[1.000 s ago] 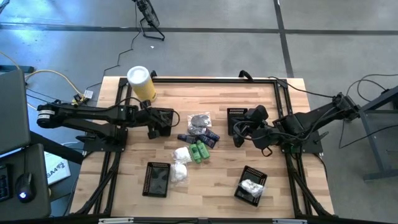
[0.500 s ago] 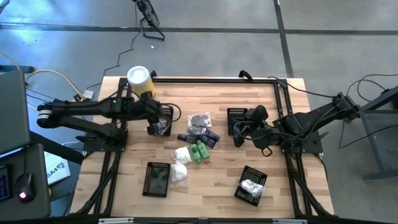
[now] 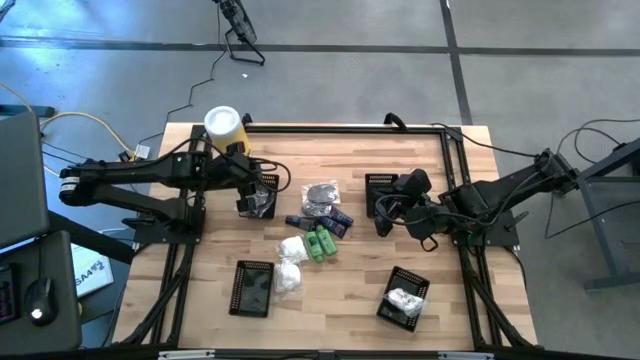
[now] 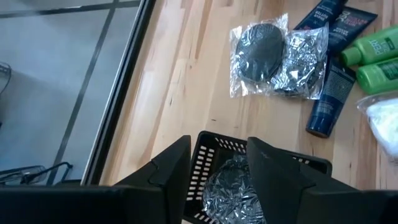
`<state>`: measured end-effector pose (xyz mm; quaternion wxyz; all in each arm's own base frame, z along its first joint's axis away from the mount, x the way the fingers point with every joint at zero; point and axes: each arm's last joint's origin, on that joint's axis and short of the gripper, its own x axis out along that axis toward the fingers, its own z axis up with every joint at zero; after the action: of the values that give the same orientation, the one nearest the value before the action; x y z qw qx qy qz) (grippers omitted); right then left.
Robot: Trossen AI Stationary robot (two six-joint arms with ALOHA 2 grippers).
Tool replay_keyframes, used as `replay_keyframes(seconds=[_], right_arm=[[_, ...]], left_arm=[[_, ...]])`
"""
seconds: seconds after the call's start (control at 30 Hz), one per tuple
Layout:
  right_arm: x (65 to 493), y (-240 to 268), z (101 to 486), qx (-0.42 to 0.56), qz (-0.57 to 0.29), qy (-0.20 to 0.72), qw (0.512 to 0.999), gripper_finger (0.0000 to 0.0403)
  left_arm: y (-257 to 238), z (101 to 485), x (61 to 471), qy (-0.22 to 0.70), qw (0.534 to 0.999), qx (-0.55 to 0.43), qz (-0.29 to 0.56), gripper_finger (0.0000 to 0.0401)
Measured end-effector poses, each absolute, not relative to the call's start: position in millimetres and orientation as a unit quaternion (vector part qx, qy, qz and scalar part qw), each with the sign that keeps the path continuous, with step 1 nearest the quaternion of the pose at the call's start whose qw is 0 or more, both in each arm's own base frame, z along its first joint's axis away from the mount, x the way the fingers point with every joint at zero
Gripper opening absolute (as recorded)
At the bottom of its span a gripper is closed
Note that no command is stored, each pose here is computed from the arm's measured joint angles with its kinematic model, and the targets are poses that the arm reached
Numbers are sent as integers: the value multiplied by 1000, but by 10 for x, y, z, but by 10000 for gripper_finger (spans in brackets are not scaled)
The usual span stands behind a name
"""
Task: Pick & Place Travel size toiletries
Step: Put the black hairbrush into the top left black basket
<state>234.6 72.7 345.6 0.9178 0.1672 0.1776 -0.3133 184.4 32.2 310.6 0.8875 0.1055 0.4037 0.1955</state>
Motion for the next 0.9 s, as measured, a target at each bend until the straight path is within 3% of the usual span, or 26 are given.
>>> replay_keyframes(seconds=[0.27, 0.53, 0.9], right_arm=[[2345, 726, 3456, 167, -313, 178, 918, 4], [2345, 727, 3456, 165, -313, 179, 918, 4], [2347, 734, 3451, 170, -302, 187, 919, 4]], left_arm=[[328, 3141, 1916, 372, 902, 100, 196, 152], [316, 3122, 2157, 335, 928, 103, 126, 152], [334, 2954, 2342, 370, 914, 133, 101, 152]])
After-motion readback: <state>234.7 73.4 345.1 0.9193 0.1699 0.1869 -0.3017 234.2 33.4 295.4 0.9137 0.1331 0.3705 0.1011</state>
